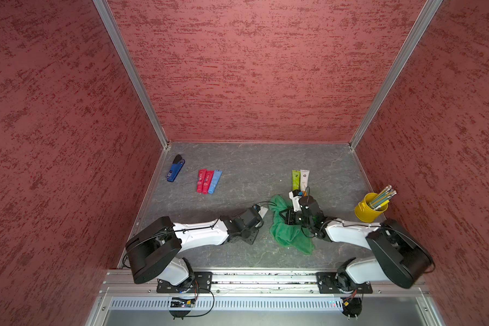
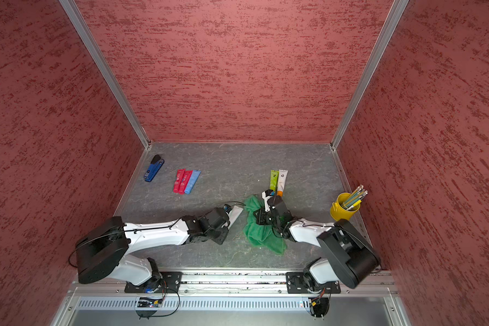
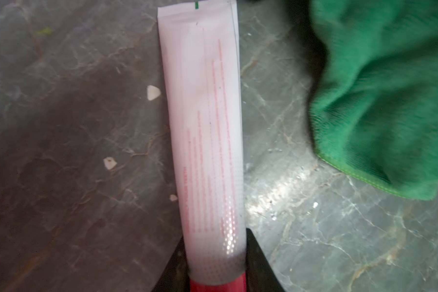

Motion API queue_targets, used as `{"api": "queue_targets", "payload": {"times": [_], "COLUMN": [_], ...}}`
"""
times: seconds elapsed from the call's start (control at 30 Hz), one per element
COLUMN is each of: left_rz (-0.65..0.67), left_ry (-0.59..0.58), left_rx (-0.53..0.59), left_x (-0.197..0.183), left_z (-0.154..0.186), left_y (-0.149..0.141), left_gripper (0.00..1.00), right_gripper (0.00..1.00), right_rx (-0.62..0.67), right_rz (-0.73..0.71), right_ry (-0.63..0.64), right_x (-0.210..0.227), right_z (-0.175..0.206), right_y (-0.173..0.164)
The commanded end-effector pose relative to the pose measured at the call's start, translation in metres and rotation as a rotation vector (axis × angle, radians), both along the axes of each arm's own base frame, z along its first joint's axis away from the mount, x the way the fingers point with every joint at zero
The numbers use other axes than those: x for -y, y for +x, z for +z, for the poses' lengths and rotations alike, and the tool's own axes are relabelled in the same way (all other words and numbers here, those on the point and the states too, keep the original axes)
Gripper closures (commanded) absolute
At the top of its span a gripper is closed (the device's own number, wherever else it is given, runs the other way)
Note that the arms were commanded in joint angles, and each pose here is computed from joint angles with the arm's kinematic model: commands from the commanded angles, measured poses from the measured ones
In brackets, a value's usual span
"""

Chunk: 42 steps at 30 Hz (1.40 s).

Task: Wipe the surface of the toothpaste tube
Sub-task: Adjust the toothpaste at the center of the board.

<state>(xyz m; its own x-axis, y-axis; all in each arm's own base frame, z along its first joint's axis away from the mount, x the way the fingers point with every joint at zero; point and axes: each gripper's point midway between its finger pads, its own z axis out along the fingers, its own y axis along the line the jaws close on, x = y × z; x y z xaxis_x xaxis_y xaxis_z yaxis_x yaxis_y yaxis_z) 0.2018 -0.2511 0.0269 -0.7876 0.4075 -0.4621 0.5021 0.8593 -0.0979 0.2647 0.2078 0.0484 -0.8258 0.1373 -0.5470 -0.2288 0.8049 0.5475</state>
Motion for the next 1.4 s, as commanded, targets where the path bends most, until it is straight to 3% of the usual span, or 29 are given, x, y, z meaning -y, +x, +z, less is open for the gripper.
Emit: {"api": "queue_targets", "payload": {"times": [0.0,0.13,0.53,0.83,1.03,1.27,1.37], "left_rz": [0.053,0.104,0.269,0.299,0.260,0.191,0.166], "left_ry": [-0.032,-0.024,0.001,0.060,-0.080,-0.300,-0.264], "left_rx": [0.031,0.048,-0.014,-0.024,-0.060,-0.181,-0.192], "left_x": [-0.003,-0.015,-0.069,-0.096,-0.079,-0.045,-0.038], "left_z": [0.018,0.030,0.035,0.031,0.044,0.057,0.050], "left_y": [0.020,0.048,0.130,0.161,0.159,0.127,0.106], "left_gripper": [0.94,0.94,0.94,0.93,0.93,0.92,0.90], "right_gripper": [1.00,1.00,1.00,1.00,1.00,1.00,1.00], "right_rx": [-0.044,0.016,0.036,0.040,0.038,0.042,0.042], "right_rz": [0.010,0.107,0.152,0.165,0.172,0.169,0.171], "right_ry": [-0.087,0.035,0.046,0.046,0.045,0.044,0.044], "right_x": [0.022,0.009,0.001,-0.002,-0.003,-0.003,-0.003], "right_z": [-0.011,0.009,0.012,0.012,0.012,0.012,0.012], "right_y": [-0.029,-0.047,-0.047,-0.049,-0.050,-0.049,-0.050]}}
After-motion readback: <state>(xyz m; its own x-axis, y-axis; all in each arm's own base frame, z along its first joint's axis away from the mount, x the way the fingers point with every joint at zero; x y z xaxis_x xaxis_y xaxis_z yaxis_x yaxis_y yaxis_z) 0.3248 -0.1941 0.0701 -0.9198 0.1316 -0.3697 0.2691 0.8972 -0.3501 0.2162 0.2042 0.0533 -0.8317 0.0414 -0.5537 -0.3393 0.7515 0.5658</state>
